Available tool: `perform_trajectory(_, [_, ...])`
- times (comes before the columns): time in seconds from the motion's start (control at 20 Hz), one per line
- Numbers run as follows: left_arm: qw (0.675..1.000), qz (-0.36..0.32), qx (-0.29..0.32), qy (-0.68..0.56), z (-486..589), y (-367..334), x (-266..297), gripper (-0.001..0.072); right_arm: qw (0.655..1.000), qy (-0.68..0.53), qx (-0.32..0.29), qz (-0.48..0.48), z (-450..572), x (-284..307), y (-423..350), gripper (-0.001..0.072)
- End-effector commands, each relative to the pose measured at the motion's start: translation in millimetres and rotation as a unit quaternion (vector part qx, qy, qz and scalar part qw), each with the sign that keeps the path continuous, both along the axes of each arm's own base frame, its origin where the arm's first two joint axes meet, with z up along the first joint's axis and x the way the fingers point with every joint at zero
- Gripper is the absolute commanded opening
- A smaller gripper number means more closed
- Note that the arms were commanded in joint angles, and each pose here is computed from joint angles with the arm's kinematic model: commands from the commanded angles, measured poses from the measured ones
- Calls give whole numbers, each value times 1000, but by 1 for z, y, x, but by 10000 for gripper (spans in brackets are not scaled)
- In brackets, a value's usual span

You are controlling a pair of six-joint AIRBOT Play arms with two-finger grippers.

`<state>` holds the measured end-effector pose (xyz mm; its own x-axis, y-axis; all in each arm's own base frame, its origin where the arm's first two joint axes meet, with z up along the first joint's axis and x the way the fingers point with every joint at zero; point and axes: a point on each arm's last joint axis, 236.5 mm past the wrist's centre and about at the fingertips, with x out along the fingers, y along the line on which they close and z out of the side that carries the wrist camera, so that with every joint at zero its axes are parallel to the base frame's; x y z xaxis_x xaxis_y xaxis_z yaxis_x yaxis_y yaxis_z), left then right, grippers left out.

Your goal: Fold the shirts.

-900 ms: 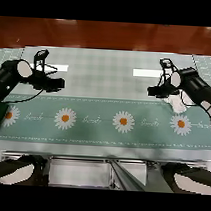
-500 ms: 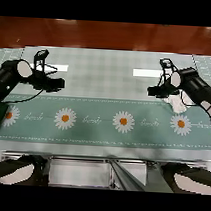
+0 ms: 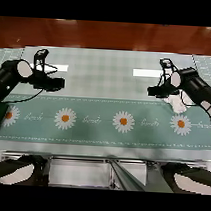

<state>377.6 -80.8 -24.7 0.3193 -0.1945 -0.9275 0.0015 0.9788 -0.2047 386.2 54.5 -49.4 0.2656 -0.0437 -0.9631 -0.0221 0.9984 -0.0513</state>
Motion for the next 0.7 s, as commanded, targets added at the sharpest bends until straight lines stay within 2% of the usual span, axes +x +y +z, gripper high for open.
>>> perform_trajectory(0.0, [1000,1,0,-6,1,0,3,20,1000,-3,4,-1,0,1,2,28])
perform_trajectory(0.2, [1000,0,1,3,0,1,-1,20,1000,0,0,10,0,0,1,35])
perform_trajectory(0.25, [1000,-2,2,5,0,2,-2,20,1000,-1,-3,20,1,1,1,100])
perform_trajectory(0.35, [1000,-6,13,-7,9,6,3,20,999,-8,-11,43,6,4,1,380])
perform_trajectory(0.4, [1000,-8,21,-21,18,9,8,20,999,-19,-20,46,13,10,-3,410])
perform_trajectory(0.45, [999,-15,24,-36,30,10,13,29,997,-34,-34,52,23,17,-8,411])
perform_trajectory(0.5, [998,-23,26,-49,44,10,17,106,995,-56,-54,57,39,26,-16,411])
perform_trajectory(0.55, [998,-25,32,-54,57,13,16,258,992,-83,-76,58,59,37,-26,411])
perform_trajectory(0.6, [997,-27,46,-58,66,19,14,454,988,-108,-95,55,80,46,-38,410])
perform_trajectory(0.65, [996,-29,69,-56,71,30,10,507,984,-135,-107,43,100,56,-52,411])
